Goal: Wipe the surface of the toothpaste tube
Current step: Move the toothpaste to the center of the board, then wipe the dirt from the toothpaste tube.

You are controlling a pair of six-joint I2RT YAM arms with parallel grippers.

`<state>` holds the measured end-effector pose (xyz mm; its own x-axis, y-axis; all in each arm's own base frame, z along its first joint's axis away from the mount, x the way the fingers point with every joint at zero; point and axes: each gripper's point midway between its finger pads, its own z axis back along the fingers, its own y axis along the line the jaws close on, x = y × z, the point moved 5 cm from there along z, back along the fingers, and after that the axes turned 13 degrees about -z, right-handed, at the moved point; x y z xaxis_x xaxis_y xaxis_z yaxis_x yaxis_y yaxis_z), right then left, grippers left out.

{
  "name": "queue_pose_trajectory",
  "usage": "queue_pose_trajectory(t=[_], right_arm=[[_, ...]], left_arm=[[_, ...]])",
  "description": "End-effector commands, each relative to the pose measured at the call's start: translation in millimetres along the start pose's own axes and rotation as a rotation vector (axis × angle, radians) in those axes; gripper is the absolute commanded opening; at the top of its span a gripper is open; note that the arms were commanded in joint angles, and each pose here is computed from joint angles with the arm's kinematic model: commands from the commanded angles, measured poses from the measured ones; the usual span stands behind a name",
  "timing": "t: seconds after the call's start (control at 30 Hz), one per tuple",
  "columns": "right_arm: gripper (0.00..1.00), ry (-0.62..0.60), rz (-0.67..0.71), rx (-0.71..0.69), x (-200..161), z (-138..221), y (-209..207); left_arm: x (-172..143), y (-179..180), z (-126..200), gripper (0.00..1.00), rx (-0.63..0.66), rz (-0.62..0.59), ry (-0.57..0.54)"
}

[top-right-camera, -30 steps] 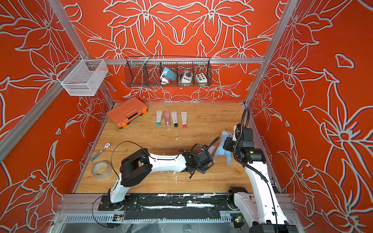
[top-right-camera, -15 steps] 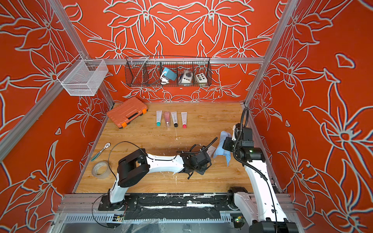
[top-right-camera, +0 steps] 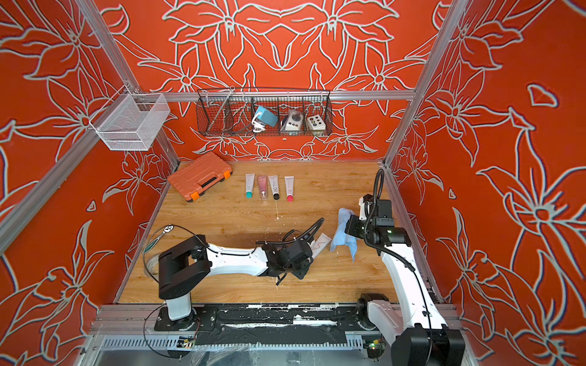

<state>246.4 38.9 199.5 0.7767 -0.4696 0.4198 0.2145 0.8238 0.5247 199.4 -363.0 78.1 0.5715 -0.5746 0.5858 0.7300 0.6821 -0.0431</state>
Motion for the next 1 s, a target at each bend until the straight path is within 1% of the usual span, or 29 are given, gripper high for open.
queue_pose_trajectory(t=[0.0,0.2,0.4,0.67,0.97], right_arm=[[0.0,0.016,0.046,0.06,-1.6,-8.1,10.2],[0.0,0.067,0.154,0.056,-11.6,-26.7,28.5],[0.0,0.14,0.224,0.09,-24.6,-54.2,55.8],[0.0,0.241,0.218,0.177,-48.2,-92.8,84.6],[0.0,0.301,0.188,0.213,-69.0,-123.8,91.3]], left_arm=[[8.3,19.4,17.3,0.12,-0.007,-0.006,-0.092],[-17.9,45.4,32.9,0.12,0.003,-0.028,-0.101],[-29.5,58.6,37.0,0.12,0.024,-0.06,-0.086],[-30.3,65.9,37.4,0.11,0.014,-0.048,-0.093],[-29.5,68.1,36.7,0.11,-0.005,-0.033,-0.099]])
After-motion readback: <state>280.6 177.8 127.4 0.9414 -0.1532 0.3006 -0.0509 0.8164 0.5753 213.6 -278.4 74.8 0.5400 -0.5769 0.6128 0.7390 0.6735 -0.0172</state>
